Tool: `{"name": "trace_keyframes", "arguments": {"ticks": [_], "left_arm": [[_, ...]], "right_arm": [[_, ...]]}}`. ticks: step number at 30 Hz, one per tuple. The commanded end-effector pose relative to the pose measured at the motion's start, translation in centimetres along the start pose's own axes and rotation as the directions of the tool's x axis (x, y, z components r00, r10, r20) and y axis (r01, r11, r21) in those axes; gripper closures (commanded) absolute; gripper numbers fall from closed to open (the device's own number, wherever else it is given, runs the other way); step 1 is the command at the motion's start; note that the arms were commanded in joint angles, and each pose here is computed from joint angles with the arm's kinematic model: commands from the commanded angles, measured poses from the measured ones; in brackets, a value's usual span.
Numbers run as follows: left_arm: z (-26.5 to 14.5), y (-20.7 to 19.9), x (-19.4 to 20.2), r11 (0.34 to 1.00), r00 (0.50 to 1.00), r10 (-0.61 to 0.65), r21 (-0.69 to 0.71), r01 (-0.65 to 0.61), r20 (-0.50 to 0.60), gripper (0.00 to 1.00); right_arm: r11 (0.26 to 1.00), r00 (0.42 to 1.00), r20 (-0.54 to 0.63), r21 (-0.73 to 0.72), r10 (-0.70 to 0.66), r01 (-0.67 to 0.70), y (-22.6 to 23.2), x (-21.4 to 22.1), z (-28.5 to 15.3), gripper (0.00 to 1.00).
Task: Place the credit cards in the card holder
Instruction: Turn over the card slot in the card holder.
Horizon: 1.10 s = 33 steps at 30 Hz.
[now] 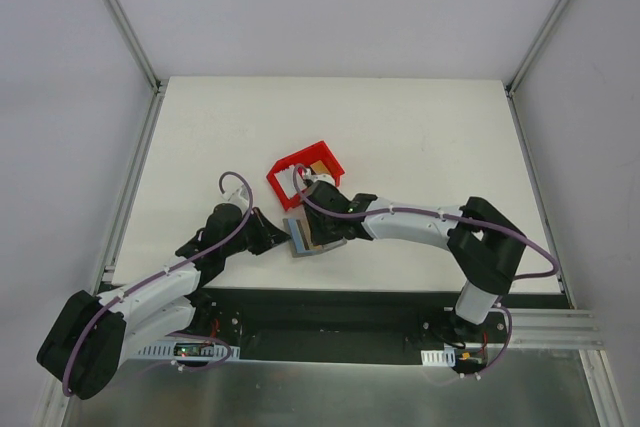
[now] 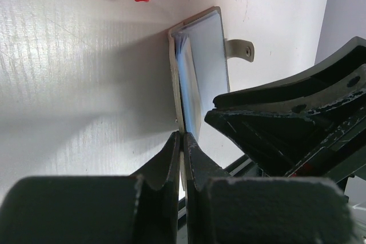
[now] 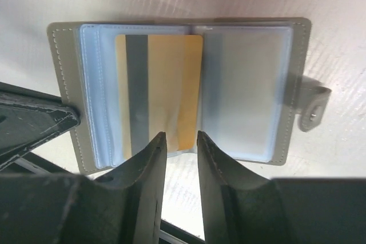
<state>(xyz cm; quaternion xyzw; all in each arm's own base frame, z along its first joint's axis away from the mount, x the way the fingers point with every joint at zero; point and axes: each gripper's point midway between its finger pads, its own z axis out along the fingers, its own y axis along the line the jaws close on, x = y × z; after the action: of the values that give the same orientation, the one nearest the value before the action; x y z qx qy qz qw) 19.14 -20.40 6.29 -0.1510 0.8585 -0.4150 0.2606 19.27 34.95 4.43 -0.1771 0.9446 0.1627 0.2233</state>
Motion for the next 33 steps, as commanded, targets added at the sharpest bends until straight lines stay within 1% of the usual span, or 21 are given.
{"name": "trace_keyframes", "arguments": {"ticks": [1, 4, 8, 11, 14, 17, 20, 23, 24, 26, 33], "left_arm": [[-0.2, -1.6, -0.8, 0.999, 1.0, 0.026, 0.038, -0.027, 0.011, 1.0], [-0.2, -1.5, -0.8, 0.999, 1.0, 0.026, 0.036, -0.026, 0.011, 1.0], [-0.2, -1.3, -0.7, 0.999, 1.0, 0.024, 0.031, -0.025, 0.008, 1.0], [-0.2, -1.5, -0.7, 0.999, 1.0, 0.029, 0.037, -0.029, 0.009, 1.0], [-0.3, -1.6, -0.8, 0.999, 0.999, 0.032, 0.042, -0.032, 0.01, 1.0], [-0.2, -1.6, -0.8, 0.999, 0.999, 0.03, 0.04, -0.03, 0.011, 1.0], [-0.2, -1.4, -0.7, 0.999, 1.0, 0.028, 0.032, -0.028, 0.007, 1.0], [-0.1, -0.7, -0.5, 1.0, 1.0, 0.025, 0.01, -0.025, 0.002, 1.0], [-0.1, -0.6, -0.5, 1.0, 1.0, 0.025, 0.008, -0.025, 0.003, 1.0], [0.1, -0.2, -0.4, 1.0, 1.0, 0.023, -0.005, -0.023, 0.001, 1.0], [0.4, 0.3, -0.1, 1.0, 1.0, 0.021, -0.021, -0.021, -0.01, 1.0]], "right_arm": [[1.0, 0.997, 0.073, -0.017, -0.019, 0.021, 0.5, -2.4, -2.4, 0.66], [0.997, 0.997, 0.073, -0.07, 0.011, -0.006, 1.5, -2.4, -2.2, 0.54], [0.991, 0.997, 0.048, -0.125, 0.055, -0.049, 2.1, -2.1, -1.1, 0.49], [0.984, 0.996, 0.052, -0.167, 0.077, -0.067, 2.7, -2.3, -0.7, 0.46], [0.983, 0.996, 0.045, -0.171, 0.08, -0.071, 2.8, -2.3, -0.4, 0.43], [0.984, 0.994, 0.03, -0.152, 0.104, -0.098, 2.2, -1.8, 0.1, 0.42], [0.953, 0.982, 0.002, -0.243, 0.19, -0.183, 2.0, -2.0, 0.5, 0.41], [0.909, 0.966, -0.018, -0.336, 0.256, -0.247, 1.6, -2.1, 0.9, 0.38], [0.894, 0.964, -0.024, -0.368, 0.264, -0.254, 1.7, -2.2, 1.0, 0.37], [0.883, 0.963, -0.039, -0.39, 0.268, -0.261, 1.7, -2.0, 1.3, 0.36], [0.824, 0.954, -0.105, -0.484, 0.281, -0.296, 3.4, -1.3, 1.8, 0.37]]}}
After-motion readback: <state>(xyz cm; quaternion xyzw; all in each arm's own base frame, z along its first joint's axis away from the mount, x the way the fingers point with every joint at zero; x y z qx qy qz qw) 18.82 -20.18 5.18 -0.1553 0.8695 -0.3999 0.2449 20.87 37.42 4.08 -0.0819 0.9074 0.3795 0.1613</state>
